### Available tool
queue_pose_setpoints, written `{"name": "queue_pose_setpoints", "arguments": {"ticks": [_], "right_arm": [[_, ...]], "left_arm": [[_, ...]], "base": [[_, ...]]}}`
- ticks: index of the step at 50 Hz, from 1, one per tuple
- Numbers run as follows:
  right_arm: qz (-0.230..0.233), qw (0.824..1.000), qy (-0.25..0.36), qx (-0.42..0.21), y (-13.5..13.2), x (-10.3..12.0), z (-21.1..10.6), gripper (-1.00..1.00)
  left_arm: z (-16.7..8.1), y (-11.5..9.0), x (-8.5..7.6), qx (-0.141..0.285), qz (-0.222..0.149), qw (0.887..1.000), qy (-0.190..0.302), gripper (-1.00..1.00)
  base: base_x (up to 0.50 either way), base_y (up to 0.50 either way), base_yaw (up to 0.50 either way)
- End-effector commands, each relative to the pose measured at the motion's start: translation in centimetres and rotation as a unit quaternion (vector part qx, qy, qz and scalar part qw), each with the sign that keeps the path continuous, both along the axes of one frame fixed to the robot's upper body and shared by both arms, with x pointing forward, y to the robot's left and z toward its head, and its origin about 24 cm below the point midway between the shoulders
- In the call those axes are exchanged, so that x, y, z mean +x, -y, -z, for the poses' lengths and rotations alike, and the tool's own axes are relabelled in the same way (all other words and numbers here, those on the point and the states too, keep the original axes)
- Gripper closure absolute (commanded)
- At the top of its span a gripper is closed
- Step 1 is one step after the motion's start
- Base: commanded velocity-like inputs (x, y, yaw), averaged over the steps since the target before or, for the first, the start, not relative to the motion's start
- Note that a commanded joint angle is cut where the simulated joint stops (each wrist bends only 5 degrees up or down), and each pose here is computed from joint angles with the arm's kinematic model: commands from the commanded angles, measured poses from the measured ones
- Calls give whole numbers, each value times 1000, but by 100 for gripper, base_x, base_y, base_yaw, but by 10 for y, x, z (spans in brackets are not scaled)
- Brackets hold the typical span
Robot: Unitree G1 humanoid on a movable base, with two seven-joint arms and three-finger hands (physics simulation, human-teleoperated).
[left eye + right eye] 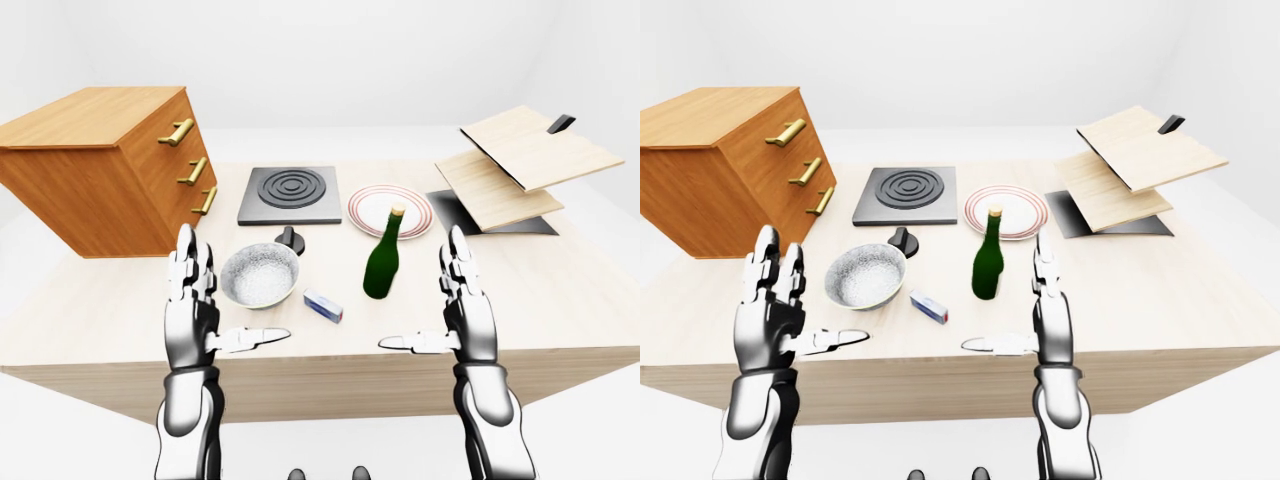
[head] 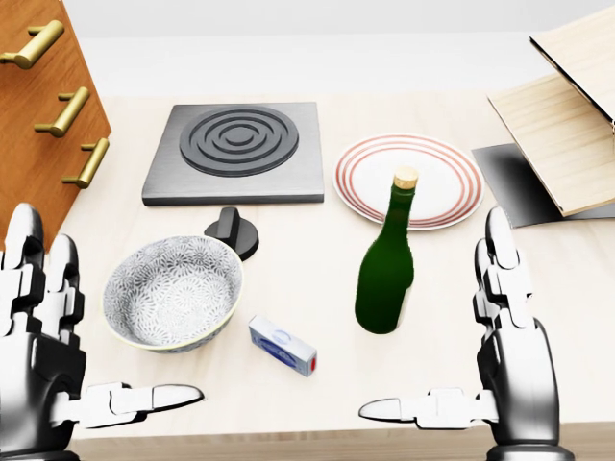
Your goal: Put the bowl on the top of the cabinet.
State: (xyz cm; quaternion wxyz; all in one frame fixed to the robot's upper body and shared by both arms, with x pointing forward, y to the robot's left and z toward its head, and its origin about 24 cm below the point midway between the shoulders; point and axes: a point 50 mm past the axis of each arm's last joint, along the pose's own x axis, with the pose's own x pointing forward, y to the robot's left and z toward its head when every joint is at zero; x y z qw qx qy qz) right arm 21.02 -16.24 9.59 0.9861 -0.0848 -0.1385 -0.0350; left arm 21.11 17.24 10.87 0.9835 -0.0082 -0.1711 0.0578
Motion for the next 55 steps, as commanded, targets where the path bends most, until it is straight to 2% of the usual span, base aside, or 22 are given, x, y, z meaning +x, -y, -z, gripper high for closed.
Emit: {"name": "queue_pose_setpoints", "arguments": {"ticks": [1, 8, 12, 14, 20, 23, 25, 29, 31, 33, 38, 41, 43, 45, 49, 55], "right_arm": [[10, 999, 29, -21, -1, -10, -14, -100], [14, 1000, 2, -22, 0, -7, -2, -100], [6, 999, 28, -24, -3, -10, -14, -100], [11, 1000, 5, -24, -1, -8, -3, -100], [4, 999, 26, -25, -3, -9, -13, -100], [7, 1000, 5, -25, -2, -8, -3, -100], [3, 999, 23, -25, -3, -9, -12, -100], [5, 1000, 8, -26, -3, -8, -5, -100], [2, 999, 21, -26, -3, -9, -11, -100], [7, 1000, 1, -25, -2, -7, -2, -100], [7, 1000, -2, -26, -2, -7, 0, -100], [7, 1000, -3, -26, -2, -8, 0, -100], [2, 999, 18, -26, -4, -9, -10, -100], [6, 1000, -1, -26, -3, -8, -1, -100], [0, 999, 23, -26, -4, -9, -12, -100], [-1, 1000, 17, -26, -4, -9, -9, -100]], "left_arm": [[-8, -2, -10, 4, -9, 1000, 15, -100], [-10, -1, -10, 8, -7, 1000, 20, -100], [-10, 0, -11, 10, -5, 1000, 20, -100], [-10, 0, -10, 10, -4, 1000, 18, -100], [-9, 0, -9, 12, -2, 1000, 18, -100], [-9, 0, -9, 12, -2, 1000, 17, -100], [-9, 1, -9, 12, -1, 1000, 17, -100], [-7, 1, -8, 12, 0, 1000, 13, -100], [-8, 1, -9, 13, 0, 1000, 15, -100], [-8, 1, -8, 13, 0, 1000, 16, -100], [-8, 1, -9, 13, 1, 1000, 15, -100], [-9, 1, -10, 13, 1, 1000, 17, -100], [-9, 1, -10, 13, 1, 1000, 17, -100], [-8, 1, -9, 13, 1, 1000, 15, -100], [-8, 1, -9, 13, 1, 1000, 15, -100], [-8, 1, -9, 13, 2, 1000, 15, -100]], "base": [[0, 50, 0], [0, 50, 0], [0, 50, 0], [0, 50, 0], [0, 50, 0], [0, 50, 0], [0, 50, 0], [0, 50, 0], [0, 50, 0], [0, 50, 0], [0, 50, 0], [0, 50, 0], [0, 50, 0], [0, 50, 0], [0, 50, 0], [0, 50, 0]]}}
